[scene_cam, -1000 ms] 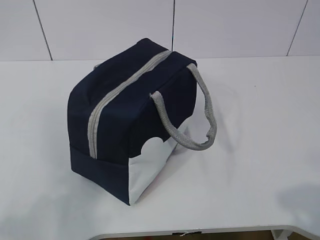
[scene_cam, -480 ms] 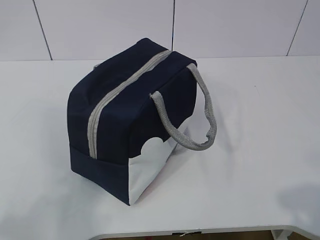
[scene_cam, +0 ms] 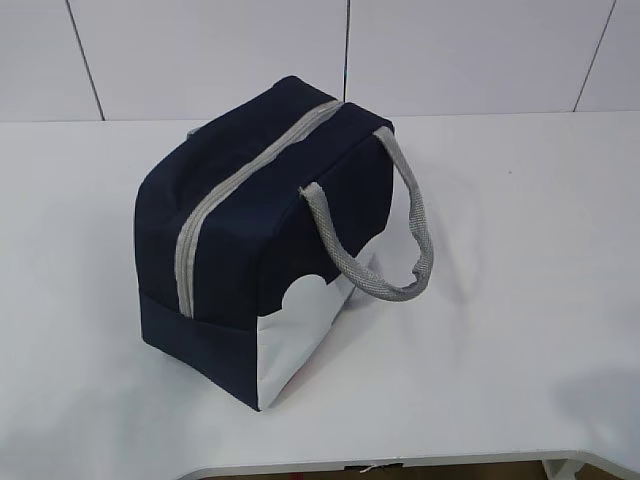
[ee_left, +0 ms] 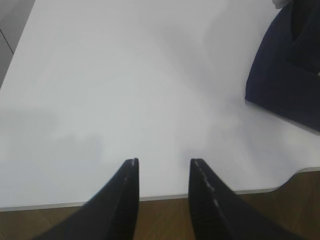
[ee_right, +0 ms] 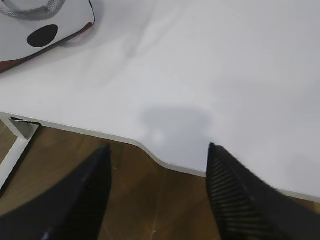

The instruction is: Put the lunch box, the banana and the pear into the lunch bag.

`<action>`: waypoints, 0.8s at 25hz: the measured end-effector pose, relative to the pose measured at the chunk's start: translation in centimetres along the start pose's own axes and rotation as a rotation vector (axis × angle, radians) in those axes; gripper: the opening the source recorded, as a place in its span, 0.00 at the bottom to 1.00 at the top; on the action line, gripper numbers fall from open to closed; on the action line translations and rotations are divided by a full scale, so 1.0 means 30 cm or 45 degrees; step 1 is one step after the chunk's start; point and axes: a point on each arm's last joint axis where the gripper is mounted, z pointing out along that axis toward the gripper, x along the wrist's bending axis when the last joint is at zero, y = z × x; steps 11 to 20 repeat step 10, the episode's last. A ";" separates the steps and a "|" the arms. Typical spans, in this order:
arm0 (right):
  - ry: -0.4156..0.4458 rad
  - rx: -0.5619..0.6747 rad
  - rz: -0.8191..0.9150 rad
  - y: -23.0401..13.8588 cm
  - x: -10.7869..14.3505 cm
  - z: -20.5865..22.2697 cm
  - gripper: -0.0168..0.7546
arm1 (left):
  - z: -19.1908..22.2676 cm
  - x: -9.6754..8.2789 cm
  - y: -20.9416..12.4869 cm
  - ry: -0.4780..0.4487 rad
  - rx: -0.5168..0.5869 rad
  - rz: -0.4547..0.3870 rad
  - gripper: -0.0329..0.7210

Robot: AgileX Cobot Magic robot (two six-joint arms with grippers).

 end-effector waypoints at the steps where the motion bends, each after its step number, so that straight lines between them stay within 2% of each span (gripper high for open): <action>1: 0.000 0.000 0.000 0.000 0.000 0.000 0.66 | 0.000 0.000 0.000 0.000 0.000 0.000 0.36; 20: 0.000 0.000 0.000 0.000 0.000 0.000 0.66 | 0.000 0.000 0.000 0.000 0.000 0.000 0.36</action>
